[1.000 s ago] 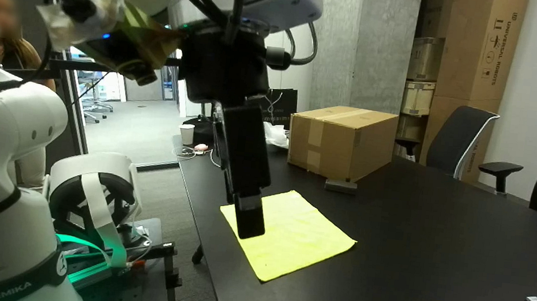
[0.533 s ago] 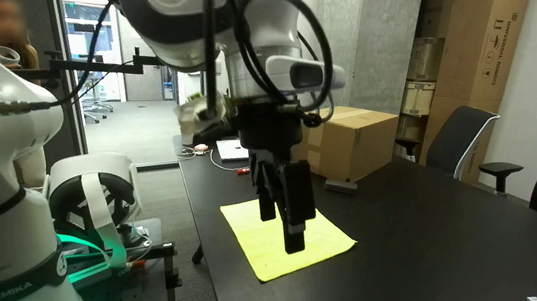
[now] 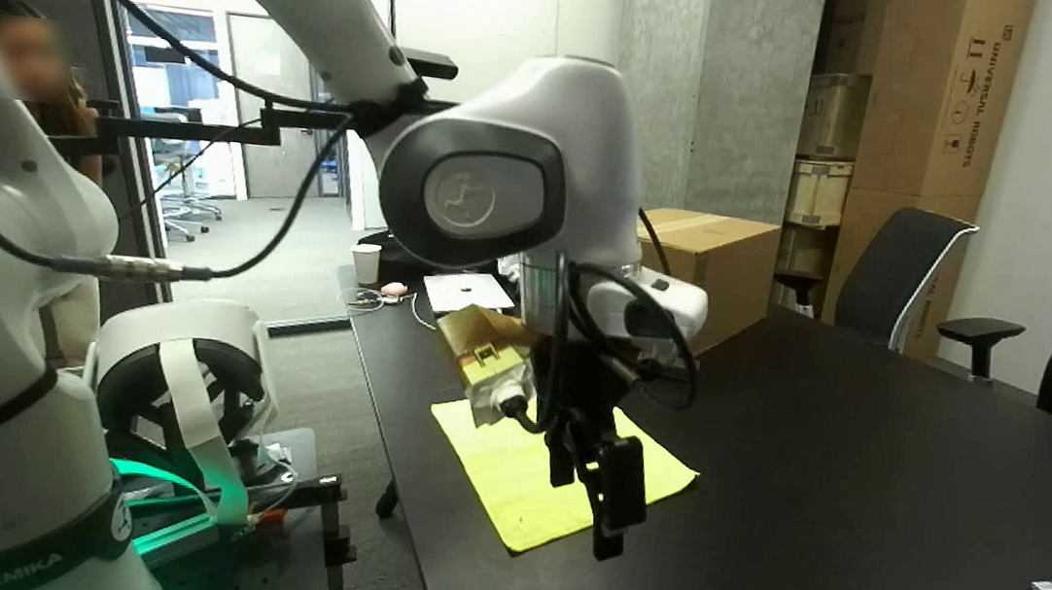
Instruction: Fold the green towel in half
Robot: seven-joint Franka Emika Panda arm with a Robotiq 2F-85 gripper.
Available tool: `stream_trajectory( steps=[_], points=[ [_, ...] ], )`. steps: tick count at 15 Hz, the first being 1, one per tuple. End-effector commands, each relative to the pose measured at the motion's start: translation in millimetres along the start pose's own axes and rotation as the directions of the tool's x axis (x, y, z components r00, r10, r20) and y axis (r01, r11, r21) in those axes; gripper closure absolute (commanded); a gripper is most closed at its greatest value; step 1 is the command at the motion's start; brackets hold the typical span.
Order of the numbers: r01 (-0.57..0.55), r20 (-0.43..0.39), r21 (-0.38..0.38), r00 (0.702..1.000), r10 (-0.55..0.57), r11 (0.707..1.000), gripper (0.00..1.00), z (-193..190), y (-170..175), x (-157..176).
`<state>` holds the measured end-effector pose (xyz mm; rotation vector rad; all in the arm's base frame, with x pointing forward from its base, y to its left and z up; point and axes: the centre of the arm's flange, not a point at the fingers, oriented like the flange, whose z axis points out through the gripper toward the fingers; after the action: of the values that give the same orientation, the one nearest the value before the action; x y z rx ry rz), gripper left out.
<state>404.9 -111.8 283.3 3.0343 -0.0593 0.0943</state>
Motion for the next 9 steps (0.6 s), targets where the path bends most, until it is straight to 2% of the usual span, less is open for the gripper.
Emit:
stream_trajectory(
  steps=[1, 5, 9],
  points=[
    [-0.071, -0.002, 0.069, 0.997, 0.071, 0.995, 0.00, 36.5, -30.6, 37.1],
    [-0.170, 0.021, 0.093, 0.985, 0.169, 0.981, 0.00, 73.0, -63.9, 57.2],
    [-0.233, 0.053, 0.123, 0.972, 0.228, 0.965, 0.00, 104.6, -77.1, 65.3]
  ],
)
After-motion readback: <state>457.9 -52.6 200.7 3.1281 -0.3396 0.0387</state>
